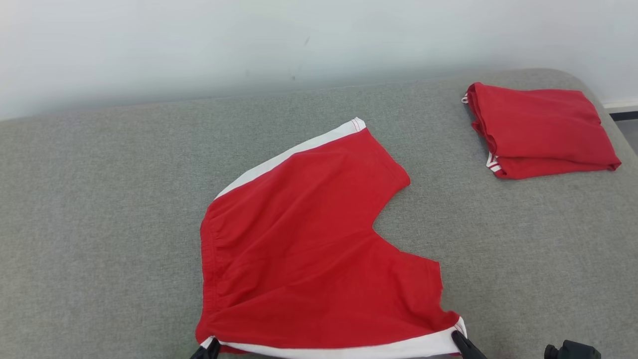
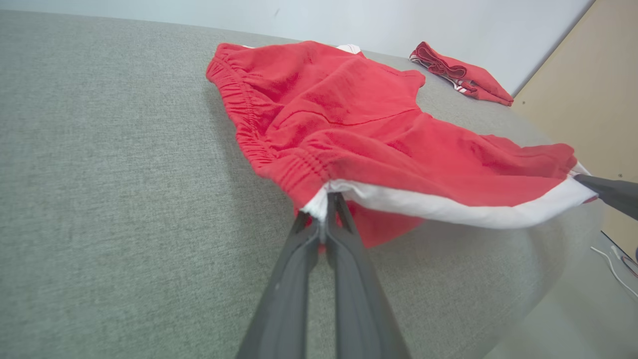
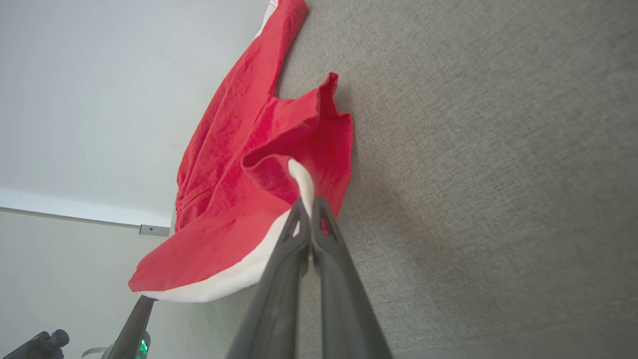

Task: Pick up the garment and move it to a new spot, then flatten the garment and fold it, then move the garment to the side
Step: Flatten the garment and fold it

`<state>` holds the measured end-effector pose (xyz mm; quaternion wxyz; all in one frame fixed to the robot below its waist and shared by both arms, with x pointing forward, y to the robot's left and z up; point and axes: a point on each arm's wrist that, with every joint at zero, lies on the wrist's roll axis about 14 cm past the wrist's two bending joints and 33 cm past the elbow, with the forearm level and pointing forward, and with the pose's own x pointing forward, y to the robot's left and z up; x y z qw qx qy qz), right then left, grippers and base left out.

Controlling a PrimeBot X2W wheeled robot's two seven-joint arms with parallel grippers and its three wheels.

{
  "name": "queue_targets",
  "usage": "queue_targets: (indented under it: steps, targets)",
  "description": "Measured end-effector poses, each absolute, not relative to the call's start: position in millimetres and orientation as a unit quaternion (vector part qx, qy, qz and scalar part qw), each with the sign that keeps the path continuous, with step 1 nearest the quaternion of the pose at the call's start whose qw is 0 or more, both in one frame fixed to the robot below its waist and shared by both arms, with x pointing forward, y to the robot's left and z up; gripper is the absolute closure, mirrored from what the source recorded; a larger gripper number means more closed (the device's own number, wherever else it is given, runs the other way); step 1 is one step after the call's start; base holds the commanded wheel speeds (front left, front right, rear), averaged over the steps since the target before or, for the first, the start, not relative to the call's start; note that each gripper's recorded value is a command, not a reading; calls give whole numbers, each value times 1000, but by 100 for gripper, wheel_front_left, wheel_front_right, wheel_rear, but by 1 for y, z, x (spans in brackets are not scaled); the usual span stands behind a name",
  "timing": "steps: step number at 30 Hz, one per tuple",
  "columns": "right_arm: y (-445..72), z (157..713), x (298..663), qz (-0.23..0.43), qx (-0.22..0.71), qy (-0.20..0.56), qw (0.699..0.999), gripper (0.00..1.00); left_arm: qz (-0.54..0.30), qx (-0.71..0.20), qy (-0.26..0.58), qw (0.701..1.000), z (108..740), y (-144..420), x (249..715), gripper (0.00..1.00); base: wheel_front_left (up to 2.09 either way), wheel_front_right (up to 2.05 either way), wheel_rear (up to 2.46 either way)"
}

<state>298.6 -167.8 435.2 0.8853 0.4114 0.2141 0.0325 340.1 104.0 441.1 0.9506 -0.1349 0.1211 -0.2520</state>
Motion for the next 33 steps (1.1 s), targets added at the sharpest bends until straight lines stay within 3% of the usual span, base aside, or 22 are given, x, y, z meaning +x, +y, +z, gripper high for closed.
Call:
queue_targets:
  steps: [8, 21, 33]
  targets:
    - [-171, 447, 308, 42, 405, 186, 894, 100, -244, -136, 99, 955, 450, 102, 340, 100, 0, 0, 0]
    - [-180, 501, 370, 78, 419, 100, 899, 100, -259, -128, 25, 957, 492, 91, 363, 100, 0, 0, 0]
    - [-170, 535, 466, 118, 359, 78, 923, 100, -249, -129, -5, 960, 513, 101, 424, 100, 0, 0, 0]
